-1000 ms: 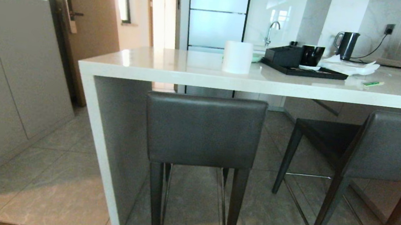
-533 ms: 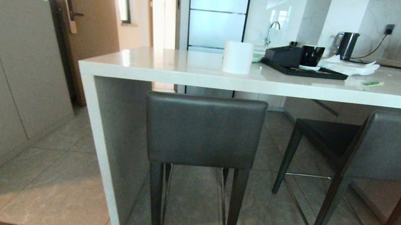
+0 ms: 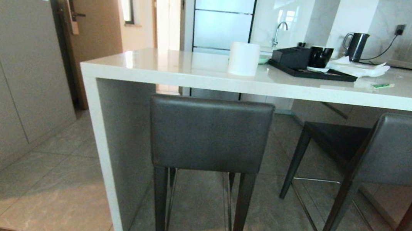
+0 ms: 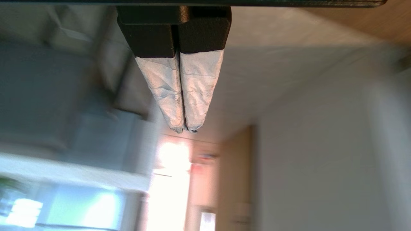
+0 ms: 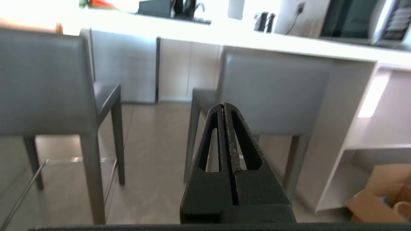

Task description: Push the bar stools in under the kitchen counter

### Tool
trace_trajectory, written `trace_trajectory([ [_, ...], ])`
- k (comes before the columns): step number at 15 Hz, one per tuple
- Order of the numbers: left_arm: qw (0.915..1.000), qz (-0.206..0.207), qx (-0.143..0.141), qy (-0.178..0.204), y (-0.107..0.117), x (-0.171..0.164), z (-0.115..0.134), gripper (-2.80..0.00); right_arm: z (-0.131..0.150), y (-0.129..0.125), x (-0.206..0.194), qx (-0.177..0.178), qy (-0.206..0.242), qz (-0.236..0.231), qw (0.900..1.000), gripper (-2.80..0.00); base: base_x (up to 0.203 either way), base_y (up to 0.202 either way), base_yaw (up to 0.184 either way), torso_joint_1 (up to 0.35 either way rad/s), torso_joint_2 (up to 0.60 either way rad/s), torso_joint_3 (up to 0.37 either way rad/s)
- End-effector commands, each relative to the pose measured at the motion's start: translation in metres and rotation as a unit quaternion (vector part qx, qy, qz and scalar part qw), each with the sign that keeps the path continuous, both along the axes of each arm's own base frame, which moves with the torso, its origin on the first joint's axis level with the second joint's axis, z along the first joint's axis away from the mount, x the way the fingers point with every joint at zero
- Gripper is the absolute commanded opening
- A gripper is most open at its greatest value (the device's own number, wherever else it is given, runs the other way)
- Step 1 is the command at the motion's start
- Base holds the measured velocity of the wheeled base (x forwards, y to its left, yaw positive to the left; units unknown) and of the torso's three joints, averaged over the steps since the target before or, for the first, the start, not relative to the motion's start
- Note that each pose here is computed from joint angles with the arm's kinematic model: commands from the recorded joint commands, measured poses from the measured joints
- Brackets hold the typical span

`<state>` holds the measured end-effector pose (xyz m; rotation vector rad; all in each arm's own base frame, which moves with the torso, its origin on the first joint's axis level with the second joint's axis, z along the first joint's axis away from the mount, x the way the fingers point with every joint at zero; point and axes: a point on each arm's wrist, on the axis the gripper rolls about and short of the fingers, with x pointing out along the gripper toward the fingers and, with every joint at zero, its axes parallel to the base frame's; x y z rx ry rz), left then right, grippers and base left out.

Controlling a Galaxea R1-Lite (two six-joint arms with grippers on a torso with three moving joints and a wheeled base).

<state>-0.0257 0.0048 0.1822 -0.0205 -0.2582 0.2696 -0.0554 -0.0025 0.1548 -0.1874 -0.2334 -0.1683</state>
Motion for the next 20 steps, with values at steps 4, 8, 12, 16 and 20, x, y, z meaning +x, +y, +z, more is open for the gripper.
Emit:
trace_trajectory([
  [4, 0.9872, -0.146, 0.039, 0.050, -0.006, 0.000, -0.087, -2.80, -0.037, 0.001, 0.017, 0.020, 0.054, 0.029, 0.998, -2.80, 0.000, 0.000, 0.000, 0.000, 0.00, 0.000],
  [8, 0.9810, -0.164, 0.046, 0.092, -0.006, 0.003, -0.100, -2.80, -0.075, 0.002, 0.034, 0.018, 0.088, 0.064, 0.994, -2.80, 0.000, 0.000, 0.000, 0.000, 0.00, 0.000],
  [12, 0.9814, -0.162, 0.048, 0.091, -0.006, 0.003, -0.100, -2.80, -0.082, 0.004, 0.033, 0.034, 0.128, 0.098, 0.986, -2.80, 0.000, 0.000, 0.000, 0.000, 0.00, 0.000],
  [16, 0.9798, -0.153, 0.081, 0.100, -0.006, 0.003, -0.102, -2.80, -0.082, 0.003, 0.033, 0.072, 0.123, 0.083, 0.986, -2.80, 0.000, 0.000, 0.000, 0.000, 0.00, 0.000],
  [20, 0.9823, -0.134, 0.014, 0.130, -0.005, 0.003, -0.107, -2.80, -0.081, 0.003, 0.033, 0.076, 0.121, 0.082, 0.986, -2.80, 0.000, 0.000, 0.000, 0.000, 0.00, 0.000],
])
